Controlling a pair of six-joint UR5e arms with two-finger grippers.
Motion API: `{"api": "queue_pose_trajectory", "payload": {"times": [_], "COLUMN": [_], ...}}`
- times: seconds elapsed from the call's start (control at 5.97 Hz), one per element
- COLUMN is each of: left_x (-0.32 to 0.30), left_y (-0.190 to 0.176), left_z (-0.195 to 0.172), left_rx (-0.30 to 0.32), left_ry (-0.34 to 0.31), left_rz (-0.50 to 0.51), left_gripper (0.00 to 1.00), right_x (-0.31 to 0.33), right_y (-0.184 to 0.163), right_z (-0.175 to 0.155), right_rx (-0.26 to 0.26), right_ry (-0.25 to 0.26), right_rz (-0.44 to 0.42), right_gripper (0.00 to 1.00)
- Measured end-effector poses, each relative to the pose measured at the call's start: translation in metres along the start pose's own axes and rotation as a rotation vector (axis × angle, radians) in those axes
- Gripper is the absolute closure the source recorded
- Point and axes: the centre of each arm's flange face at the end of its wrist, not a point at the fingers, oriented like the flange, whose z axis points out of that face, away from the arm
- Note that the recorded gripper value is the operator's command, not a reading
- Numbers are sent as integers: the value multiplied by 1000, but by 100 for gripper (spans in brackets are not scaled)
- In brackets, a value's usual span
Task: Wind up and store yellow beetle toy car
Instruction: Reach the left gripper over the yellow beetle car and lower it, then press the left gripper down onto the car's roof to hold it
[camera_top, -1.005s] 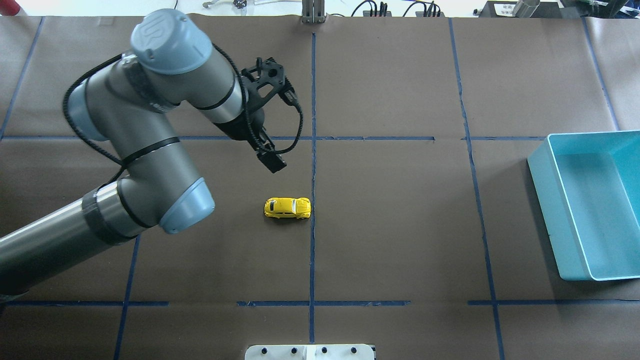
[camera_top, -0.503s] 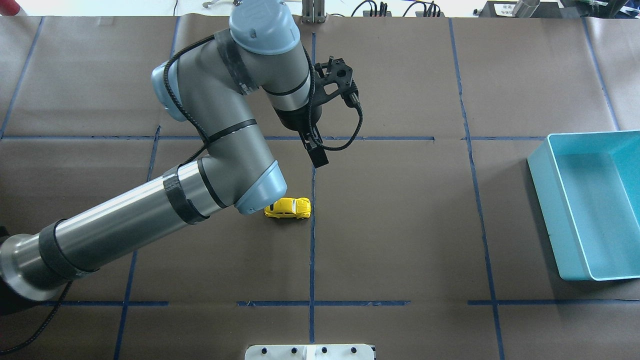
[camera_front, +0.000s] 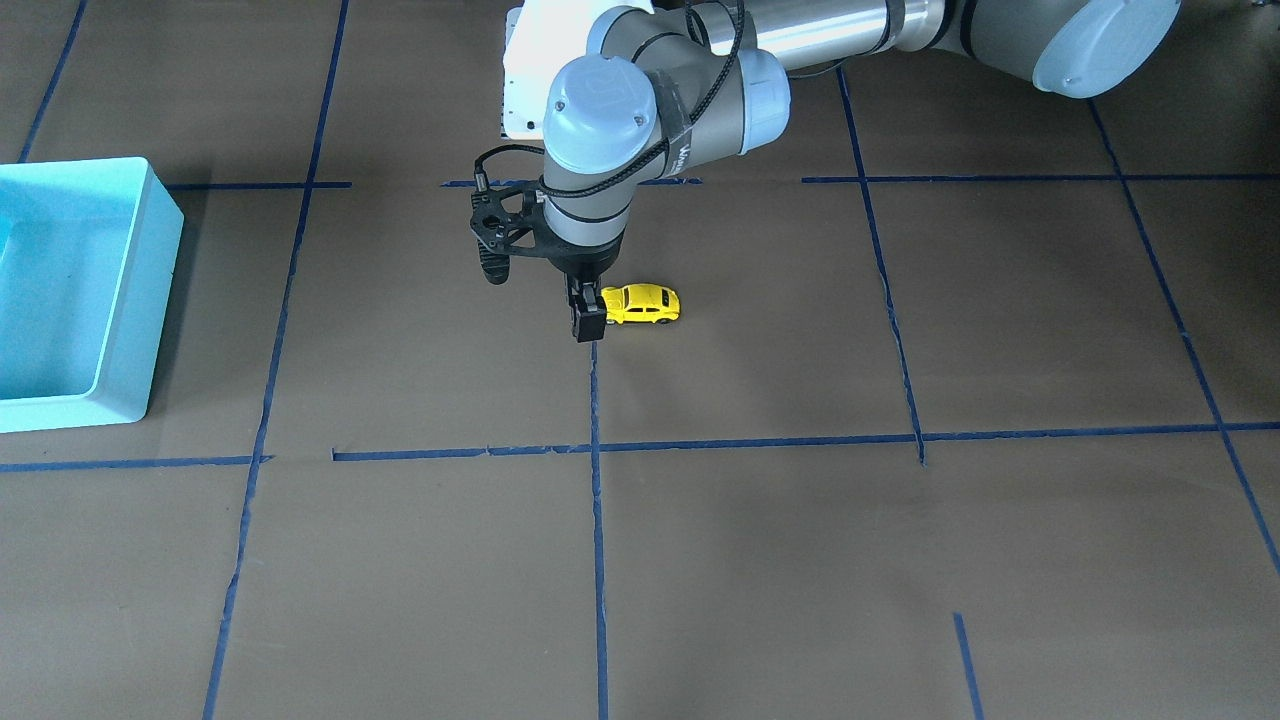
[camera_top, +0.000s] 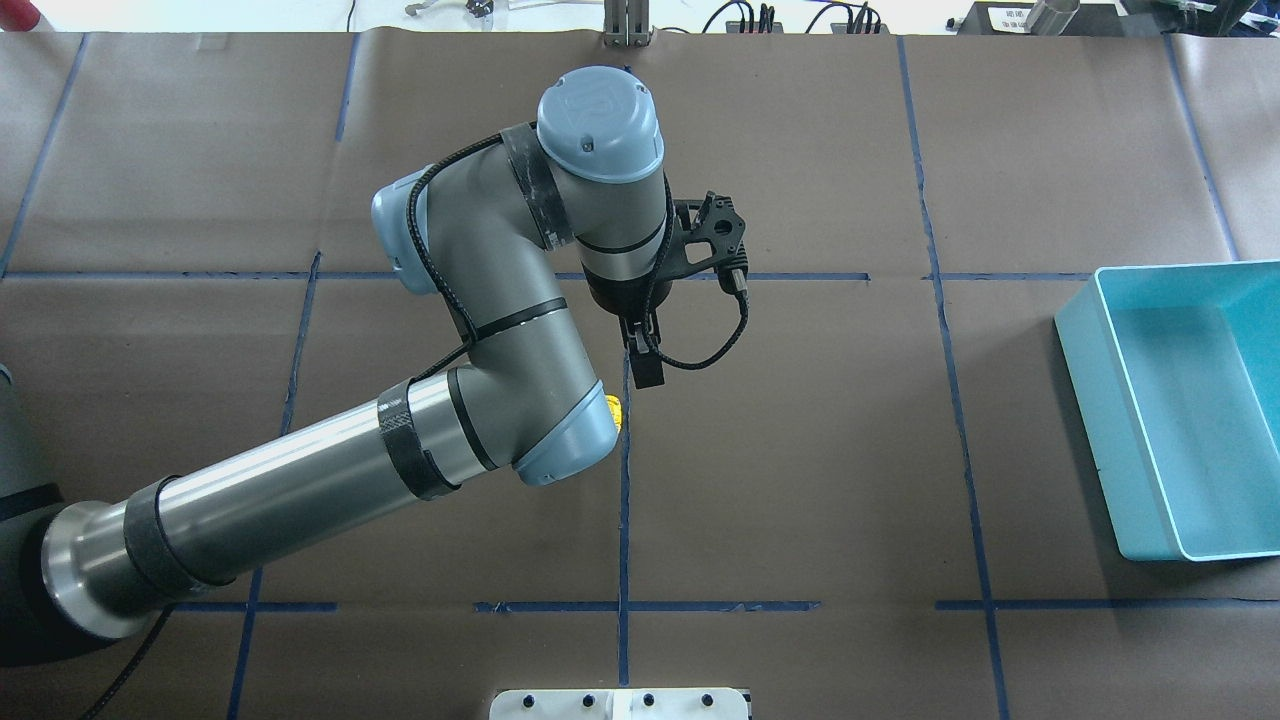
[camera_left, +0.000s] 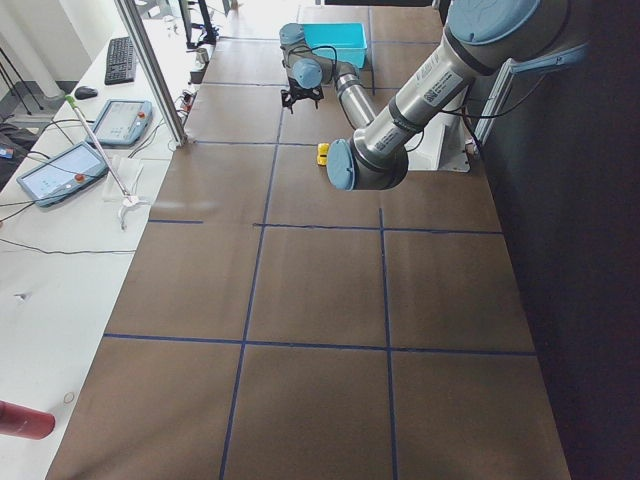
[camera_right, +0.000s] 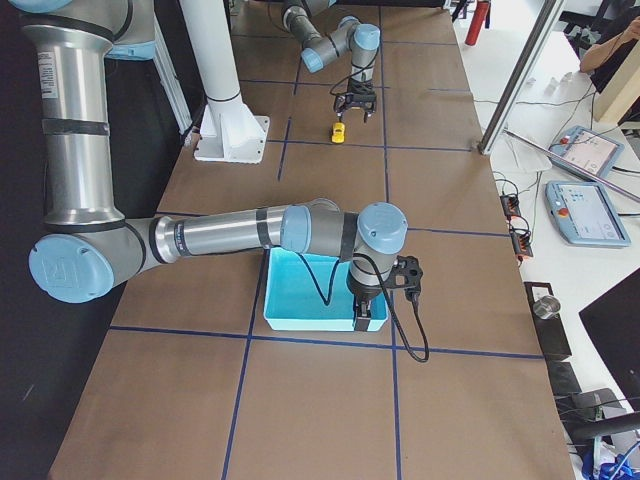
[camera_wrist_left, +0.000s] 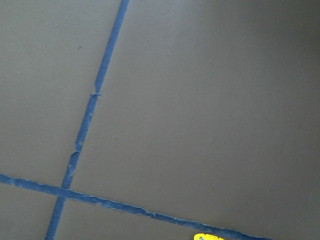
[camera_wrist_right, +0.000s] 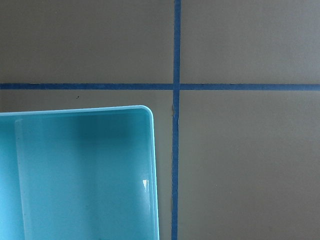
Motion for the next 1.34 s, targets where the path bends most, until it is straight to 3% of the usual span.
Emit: {"api": "queue_pose_trajectory", "payload": {"times": [0.67,1.34], "left_x": [27,51], "left_y": [14,14], "left_z": [54,85], "left_rx": [-169,-236], "left_ry": [-62,-115], "left_rz": [222,318], "left_gripper": [0,0], "right_x": [0,0], "right_y": [0,0], "right_z": [0,0], "right_rx": [0,0], "right_ry": [0,0], "right_rz": [0,-1], "right_gripper": [0,0]}}
